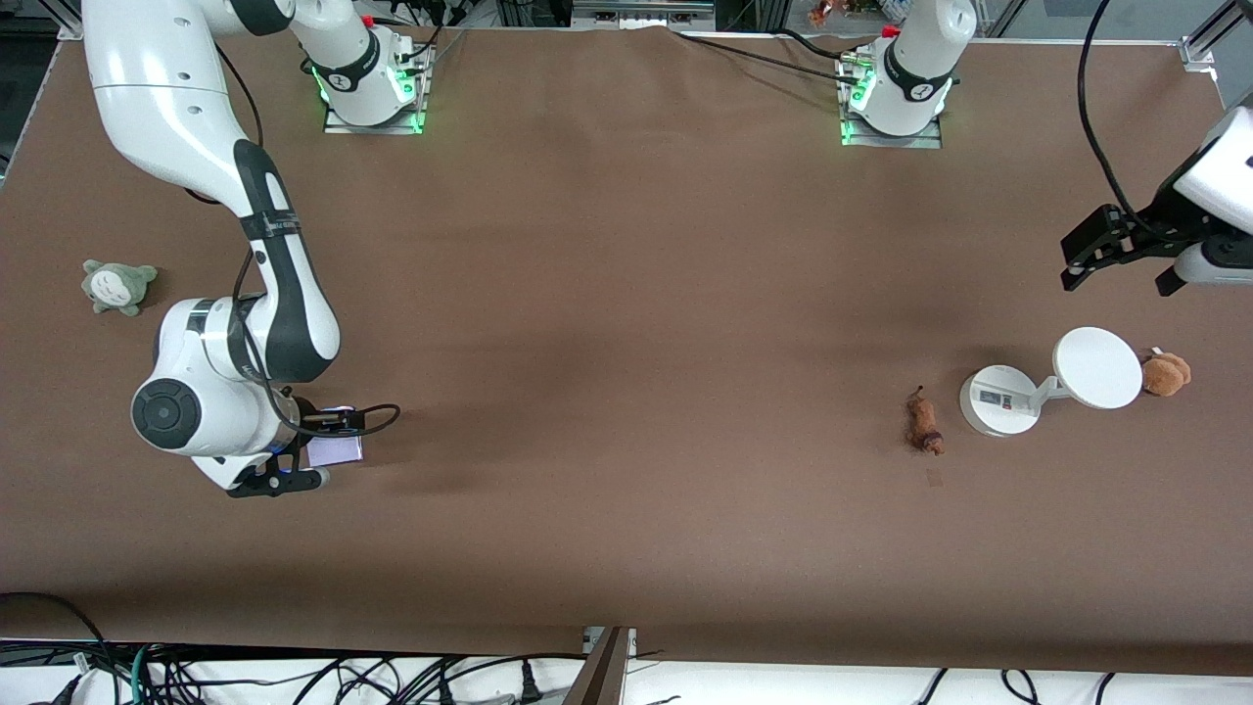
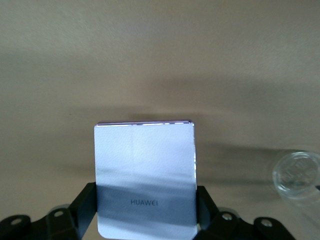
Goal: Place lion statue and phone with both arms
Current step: 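Open the left gripper and withdraw while the right gripper carries the phone, then lower the phone beside the clear cup with the right gripper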
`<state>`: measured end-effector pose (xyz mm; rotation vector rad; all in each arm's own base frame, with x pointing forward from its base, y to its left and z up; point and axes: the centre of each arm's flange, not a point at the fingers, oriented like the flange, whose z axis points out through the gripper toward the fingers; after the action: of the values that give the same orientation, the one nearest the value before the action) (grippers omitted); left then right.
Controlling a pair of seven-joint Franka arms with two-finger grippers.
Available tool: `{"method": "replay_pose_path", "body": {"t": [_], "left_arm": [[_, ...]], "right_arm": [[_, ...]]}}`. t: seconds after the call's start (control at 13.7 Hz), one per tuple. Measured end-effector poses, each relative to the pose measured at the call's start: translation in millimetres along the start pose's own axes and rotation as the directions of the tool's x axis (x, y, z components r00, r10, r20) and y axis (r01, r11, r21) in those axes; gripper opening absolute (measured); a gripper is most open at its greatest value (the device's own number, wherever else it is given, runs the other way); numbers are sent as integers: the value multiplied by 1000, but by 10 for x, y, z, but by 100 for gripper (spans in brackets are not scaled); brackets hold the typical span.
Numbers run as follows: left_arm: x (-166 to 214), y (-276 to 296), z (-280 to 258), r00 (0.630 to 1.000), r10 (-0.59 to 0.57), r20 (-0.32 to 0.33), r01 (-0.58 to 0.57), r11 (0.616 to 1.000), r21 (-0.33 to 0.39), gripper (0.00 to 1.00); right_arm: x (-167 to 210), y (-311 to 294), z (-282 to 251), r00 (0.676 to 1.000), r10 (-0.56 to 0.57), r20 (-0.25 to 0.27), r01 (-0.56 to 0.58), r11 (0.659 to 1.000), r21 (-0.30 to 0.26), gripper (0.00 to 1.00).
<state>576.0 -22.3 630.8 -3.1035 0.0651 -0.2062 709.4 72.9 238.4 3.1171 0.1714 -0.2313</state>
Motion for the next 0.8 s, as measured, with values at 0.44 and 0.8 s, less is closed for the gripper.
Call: {"method": "replay_pose_path", "body": {"t": [0.44, 0.8], "left_arm": [[-44, 280, 59, 995, -22, 98, 22, 1000, 2, 100], [-118, 717, -120, 992, -60, 113, 60, 998, 3, 100]], "right_arm": [[-57, 166, 342, 999, 31, -13, -32, 999, -15, 83], [-102, 337, 456, 998, 57, -20, -57, 998, -29, 83]]}}
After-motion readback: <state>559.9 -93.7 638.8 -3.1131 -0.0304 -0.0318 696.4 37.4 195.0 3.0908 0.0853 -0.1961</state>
